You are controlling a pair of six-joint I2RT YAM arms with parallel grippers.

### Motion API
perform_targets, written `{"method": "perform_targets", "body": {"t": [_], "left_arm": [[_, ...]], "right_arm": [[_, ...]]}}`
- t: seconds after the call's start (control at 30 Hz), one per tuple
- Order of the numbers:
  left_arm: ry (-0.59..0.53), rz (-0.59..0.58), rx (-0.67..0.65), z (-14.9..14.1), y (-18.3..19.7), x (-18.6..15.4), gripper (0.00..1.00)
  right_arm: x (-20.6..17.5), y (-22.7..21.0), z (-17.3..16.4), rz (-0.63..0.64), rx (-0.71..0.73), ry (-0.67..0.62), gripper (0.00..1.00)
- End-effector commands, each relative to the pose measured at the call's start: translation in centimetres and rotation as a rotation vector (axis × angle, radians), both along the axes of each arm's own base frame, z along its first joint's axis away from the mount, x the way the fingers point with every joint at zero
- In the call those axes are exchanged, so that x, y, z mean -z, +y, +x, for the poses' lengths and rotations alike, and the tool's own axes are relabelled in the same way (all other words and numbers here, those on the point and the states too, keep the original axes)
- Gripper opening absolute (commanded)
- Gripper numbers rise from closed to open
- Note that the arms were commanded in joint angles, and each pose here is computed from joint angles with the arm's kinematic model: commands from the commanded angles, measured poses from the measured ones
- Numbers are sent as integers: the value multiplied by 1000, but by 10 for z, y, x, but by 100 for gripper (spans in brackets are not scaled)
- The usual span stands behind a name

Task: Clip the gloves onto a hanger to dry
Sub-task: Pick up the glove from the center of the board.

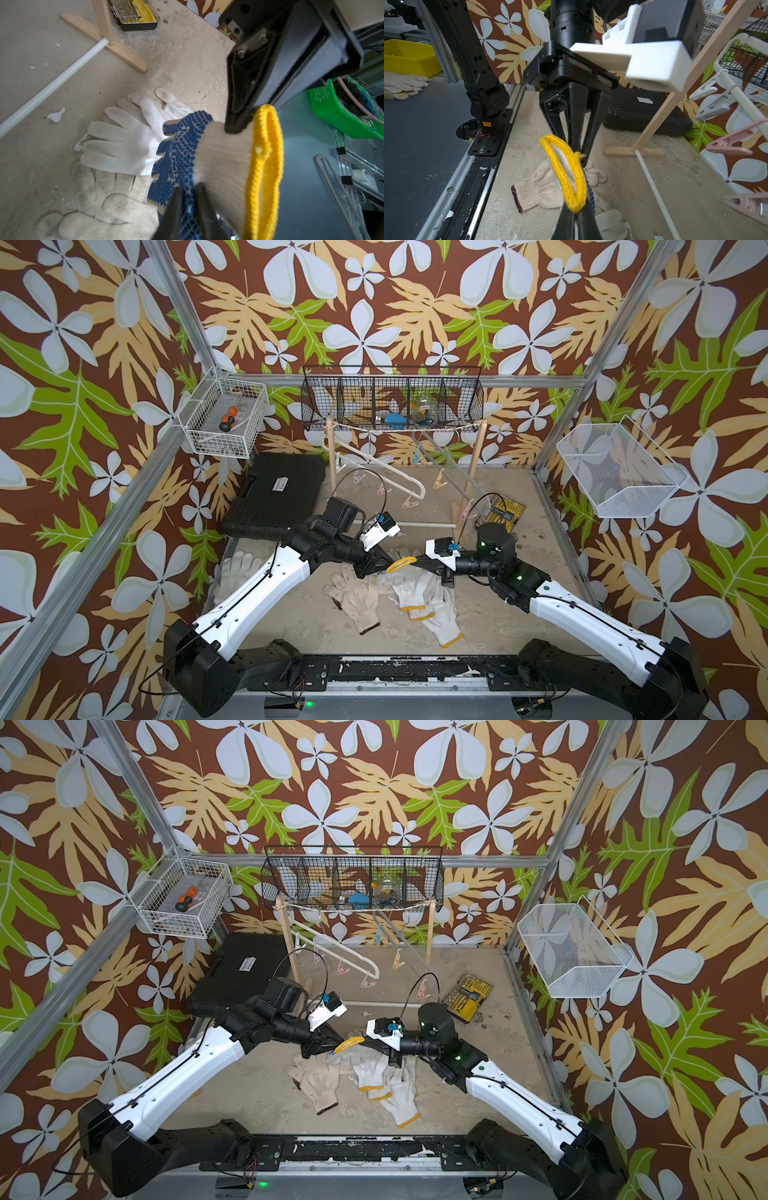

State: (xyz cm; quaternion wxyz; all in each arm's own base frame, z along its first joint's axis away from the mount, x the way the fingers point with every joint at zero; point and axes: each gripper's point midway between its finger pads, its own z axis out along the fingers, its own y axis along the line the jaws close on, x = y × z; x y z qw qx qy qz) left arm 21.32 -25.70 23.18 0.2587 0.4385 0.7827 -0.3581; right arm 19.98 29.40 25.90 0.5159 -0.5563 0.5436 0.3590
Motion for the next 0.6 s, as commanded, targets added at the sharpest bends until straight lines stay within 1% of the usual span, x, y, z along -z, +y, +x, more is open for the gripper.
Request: {"method": "perform_targets", "body": {"t": [0.0, 0.03, 0.07, 0.17, 0.23, 0.3, 0.37, 0.4, 0.5, 0.57], "left_arm": [[-105, 25, -106, 29, 11, -10, 55], [-141, 26, -146, 39, 16, -15, 63], [-195, 22, -188, 51, 22, -23, 68], [-375, -6, -290, 84, 32, -50, 69], [-481, -48, -321, 100, 30, -65, 70], [-551, -90, -342, 116, 24, -78, 71], [-573, -84, -343, 133, 17, -78, 71], [-581, -78, -344, 139, 13, -77, 74], [-661, -40, -322, 145, -2, -67, 75], [-712, -5, -336, 149, -10, -61, 75]], "right_arm": [[1, -3, 10, -2, 61, -8, 0], [3, -4, 13, 3, 82, -9, 0], [4, -6, 17, 15, 111, -3, 0], [3, -12, 33, 69, 174, 35, 0], [0, -17, 44, 124, 204, 65, 0], [-2, -19, 52, 162, 219, 75, 0], [0, -15, 54, 160, 201, 81, 0], [1, -14, 55, 157, 196, 82, 0], [12, -15, 61, 144, 209, 88, 0], [17, -19, 66, 137, 214, 98, 0]]}}
